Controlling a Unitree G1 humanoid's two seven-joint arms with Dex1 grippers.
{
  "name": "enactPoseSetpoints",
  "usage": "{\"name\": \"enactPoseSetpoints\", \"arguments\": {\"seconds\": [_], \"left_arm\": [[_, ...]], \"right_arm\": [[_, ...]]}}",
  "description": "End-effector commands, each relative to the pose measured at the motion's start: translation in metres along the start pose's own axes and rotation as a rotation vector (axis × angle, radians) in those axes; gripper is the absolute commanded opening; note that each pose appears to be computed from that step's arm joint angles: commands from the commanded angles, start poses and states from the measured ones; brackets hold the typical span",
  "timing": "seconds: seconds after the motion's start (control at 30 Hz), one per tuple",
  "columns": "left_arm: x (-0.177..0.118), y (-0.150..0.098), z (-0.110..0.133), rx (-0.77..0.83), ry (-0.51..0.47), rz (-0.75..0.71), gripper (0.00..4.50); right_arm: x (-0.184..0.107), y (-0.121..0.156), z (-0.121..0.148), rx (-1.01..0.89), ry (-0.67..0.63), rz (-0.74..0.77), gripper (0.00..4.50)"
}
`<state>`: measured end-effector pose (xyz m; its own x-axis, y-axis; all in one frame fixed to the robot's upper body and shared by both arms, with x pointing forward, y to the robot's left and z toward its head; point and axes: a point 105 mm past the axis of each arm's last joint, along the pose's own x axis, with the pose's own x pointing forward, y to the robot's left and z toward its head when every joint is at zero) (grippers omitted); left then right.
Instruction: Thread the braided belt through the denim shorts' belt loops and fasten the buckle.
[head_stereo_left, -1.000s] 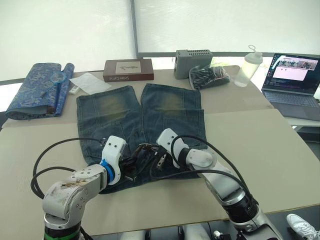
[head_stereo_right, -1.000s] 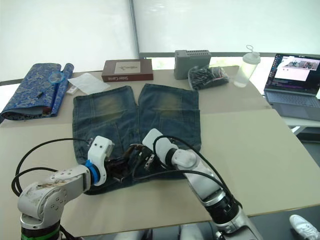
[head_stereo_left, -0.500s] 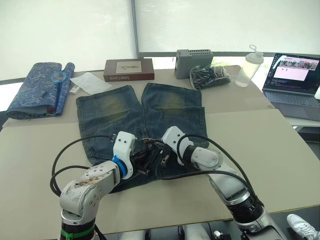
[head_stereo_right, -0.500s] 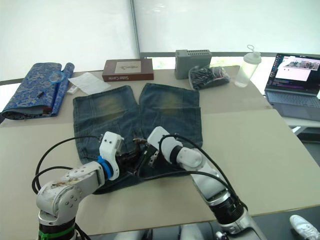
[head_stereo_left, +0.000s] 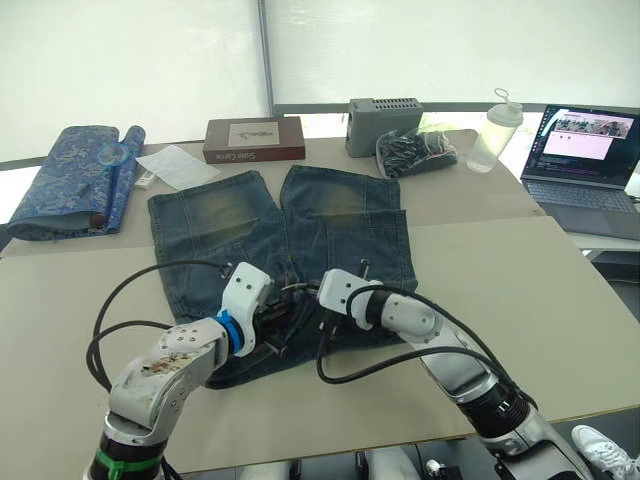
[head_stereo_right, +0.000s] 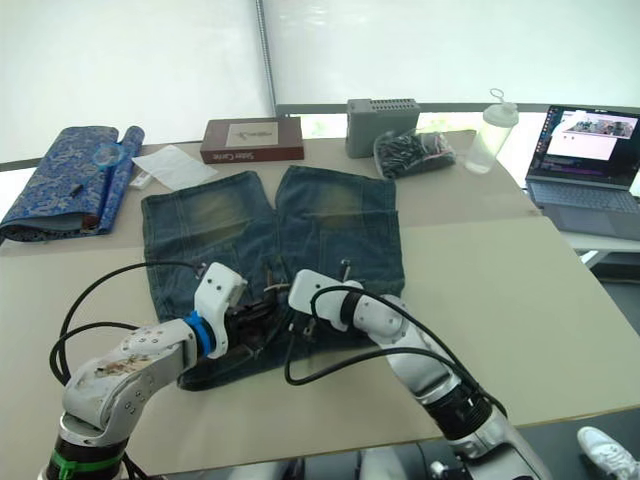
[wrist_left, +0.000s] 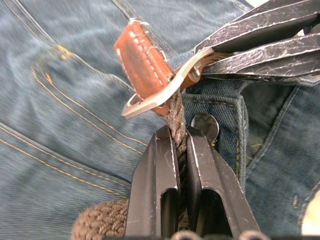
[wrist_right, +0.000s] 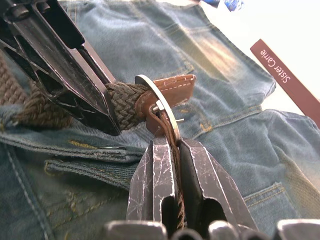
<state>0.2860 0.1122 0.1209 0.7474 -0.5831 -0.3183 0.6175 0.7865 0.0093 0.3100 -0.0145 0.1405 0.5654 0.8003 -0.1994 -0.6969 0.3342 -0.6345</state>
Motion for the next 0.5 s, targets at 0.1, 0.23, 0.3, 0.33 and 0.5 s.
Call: {"name": "enactPoseSetpoints", "arguments": {"seconds": [0.1,0.23,0.3,0.33,0.5], "left_arm": [[0.001,-0.011,0.023,0.088,-0.125,-0.013,0.0],[-0.002,-0.008,0.026,0.16,-0.145,-0.009,0.0],[-0.005,-0.005,0.024,0.161,-0.137,-0.012,0.0],[-0.006,-0.003,0.024,0.15,-0.136,-0.011,0.0],[-0.006,0.005,0.023,0.173,-0.131,0.013,0.0]], "right_arm": [[-0.002,0.006,0.006,-0.026,-0.016,0.012,0.03],[-0.005,0.003,-0.002,-0.09,0.036,0.006,0.03],[-0.005,0.003,-0.005,-0.12,0.052,0.009,0.03],[-0.006,0.003,-0.006,-0.132,0.056,0.013,0.03],[-0.007,0.005,-0.006,-0.136,0.055,0.029,0.03]]}}
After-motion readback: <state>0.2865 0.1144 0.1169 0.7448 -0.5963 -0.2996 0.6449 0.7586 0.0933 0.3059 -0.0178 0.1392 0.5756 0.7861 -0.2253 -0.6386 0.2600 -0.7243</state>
